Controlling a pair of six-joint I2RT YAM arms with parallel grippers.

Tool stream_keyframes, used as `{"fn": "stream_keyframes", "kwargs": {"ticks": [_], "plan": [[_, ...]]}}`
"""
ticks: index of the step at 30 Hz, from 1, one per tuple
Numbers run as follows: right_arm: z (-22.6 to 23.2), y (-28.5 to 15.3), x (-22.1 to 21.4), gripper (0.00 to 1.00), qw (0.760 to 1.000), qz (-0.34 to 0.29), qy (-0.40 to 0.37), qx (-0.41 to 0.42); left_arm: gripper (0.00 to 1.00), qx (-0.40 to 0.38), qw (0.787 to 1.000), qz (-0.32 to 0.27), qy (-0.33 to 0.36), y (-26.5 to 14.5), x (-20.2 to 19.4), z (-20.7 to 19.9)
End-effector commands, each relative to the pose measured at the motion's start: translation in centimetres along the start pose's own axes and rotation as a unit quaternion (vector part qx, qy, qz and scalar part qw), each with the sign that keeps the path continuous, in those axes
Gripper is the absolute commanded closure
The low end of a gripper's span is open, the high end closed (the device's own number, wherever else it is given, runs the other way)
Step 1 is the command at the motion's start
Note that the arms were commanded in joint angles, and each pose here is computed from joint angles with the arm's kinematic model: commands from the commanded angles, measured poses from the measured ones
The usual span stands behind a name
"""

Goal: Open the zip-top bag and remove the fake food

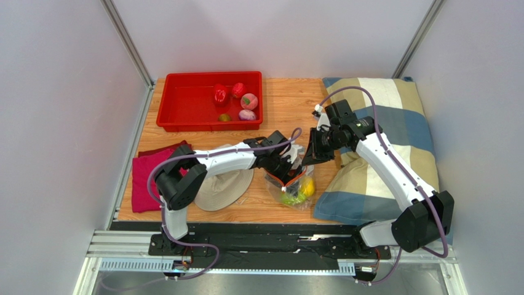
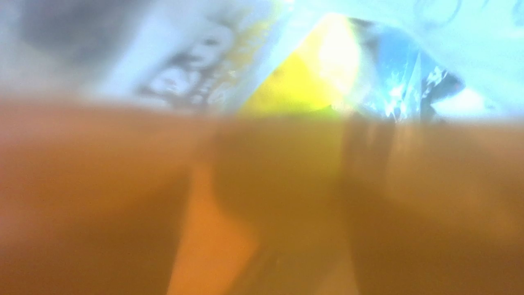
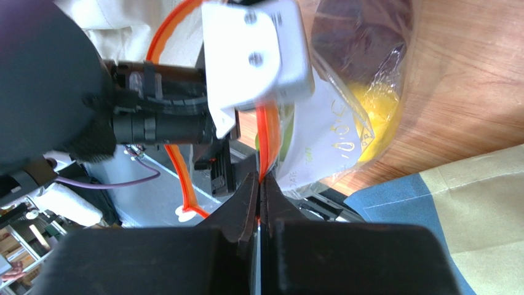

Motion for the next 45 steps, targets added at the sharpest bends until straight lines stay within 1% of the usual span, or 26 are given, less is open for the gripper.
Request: {"fn": "stream_keyframes", "kwargs": {"ticks": [1,4,5,7,10,11,14,17,18,21,23,25,29,32,33,34,35,36,37,38,39,40,41,42,43,45], "plan": [[0.3,-0.2,0.7,1.0,0.999,-0.027,-0.019,0.01,0.07,-0.013,0.998,0.034,0.052,1.6,-2.3,-0.8],[0.3,-0.1,0.7,1.0,0.999,-0.025,-0.018,0.01,0.1,-0.008,0.998,0.038,0.051,2.4,-3.0,-0.1],[0.2,-0.1,0.6,1.0,0.999,-0.024,-0.018,0.01,0.15,-0.007,0.998,0.033,0.052,2.6,-2.9,0.0],[0.2,-0.1,0.6,1.0,1.0,-0.024,-0.017,0.009,0.19,-0.007,0.998,0.023,0.056,2.4,-2.7,-0.1],[0.2,-0.2,0.5,1.0,0.999,-0.027,-0.02,0.008,0.46,-0.004,0.998,-0.002,0.07,1.3,-1.6,-0.9],[0.2,-0.2,0.6,1.0,0.999,-0.027,-0.02,0.007,0.63,0.0,0.997,-0.008,0.073,0.9,-1.4,-1.0],[0.1,-0.2,0.6,1.0,0.999,-0.028,-0.02,0.006,0.72,0.007,0.994,-0.05,0.096,-1.3,0.3,-2.3],[0.0,-0.3,0.6,1.0,0.999,-0.031,-0.021,0.001,1.0,0.029,0.985,-0.112,0.125,-4.7,2.5,-3.8],[-0.1,-0.2,0.6,1.0,0.999,-0.031,-0.022,-0.002,1.0,0.027,0.978,-0.148,0.144,-6.9,3.3,-5.0],[-0.4,-0.2,0.5,1.0,0.999,-0.032,-0.023,-0.011,1.0,0.062,0.953,-0.242,0.17,-11.5,5.2,-6.0],[-0.6,-0.1,0.7,1.0,0.999,-0.034,-0.024,-0.015,1.0,0.079,0.938,-0.292,0.171,-13.8,6.5,-5.8],[-0.7,-0.1,0.7,1.0,0.999,-0.034,-0.023,-0.017,1.0,0.081,0.928,-0.322,0.171,-15.7,7.1,-5.7],[-0.7,0.0,0.8,1.0,0.999,-0.034,-0.024,-0.02,1.0,0.146,0.906,-0.374,0.135,-18.9,9.4,-1.7],[-0.7,-0.1,0.8,1.0,0.999,-0.035,-0.026,-0.021,1.0,0.181,0.892,-0.405,0.085,-21.6,12.0,0.9],[-0.7,-0.1,0.8,1.0,0.999,-0.036,-0.027,-0.021,1.0,0.197,0.89,-0.41,0.041,-22.3,13.0,3.5],[-0.7,-0.2,0.9,1.0,0.999,-0.037,-0.027,-0.02,1.0,0.203,0.889,-0.409,0.017,-22.7,13.6,4.6],[-0.7,-0.2,0.9,1.0,0.999,-0.037,-0.028,-0.022,1.0,0.202,0.88,-0.43,-0.001,-24.7,15.2,4.8],[-0.7,-0.2,0.9,1.0,0.999,-0.038,-0.027,-0.023,1.0,0.21,0.877,-0.428,-0.056,-24.6,16.3,7.8],[-0.7,-0.2,1.0,1.0,0.999,-0.037,-0.028,-0.023,1.0,0.207,0.881,-0.418,-0.083,-24.7,16.7,9.1],[-0.7,-0.3,1.0,1.0,0.999,-0.038,-0.028,-0.023,1.0,0.187,0.872,-0.44,-0.107,-26.5,18.7,8.9],[-0.6,-0.3,1.2,1.0,0.998,-0.041,-0.03,-0.023,1.0,0.192,0.873,-0.422,-0.148,-25.5,19.6,12.4],[-0.6,-0.3,1.2,1.0,0.999,-0.039,-0.029,-0.023,1.0,0.184,0.877,-0.408,-0.175,-25.2,19.9,13.5],[-0.5,-0.4,1.2,1.0,0.999,-0.038,-0.03,-0.022,1.0,0.172,0.866,-0.425,-0.199,-26.5,21.4,13.8],[-0.3,-0.6,1.4,1.0,0.998,-0.041,-0.032,-0.021,1.0,0.179,0.866,-0.403,-0.237,-24.5,21.8,16.7],[-0.4,-0.6,1.5,1.0,0.998,-0.041,-0.031,-0.022,1.0,0.183,0.861,-0.386,-0.276,-24.6,21.3,18.8],[-0.3,-0.8,1.6,1.0,0.998,-0.042,-0.031,-0.023,1.0,0.175,0.854,-0.376,-0.313,-23.6,22.4,21.6]]}}
Point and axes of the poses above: each gripper's point midway between its finger pads, its own y axis out along the fingers, its own z axis along the line the jaws close on, x = y × z, the point moved 3 cm from there along -y, back along the fingers, and after that the axes turned 3 degrees about -y, right-handed, at the moved point
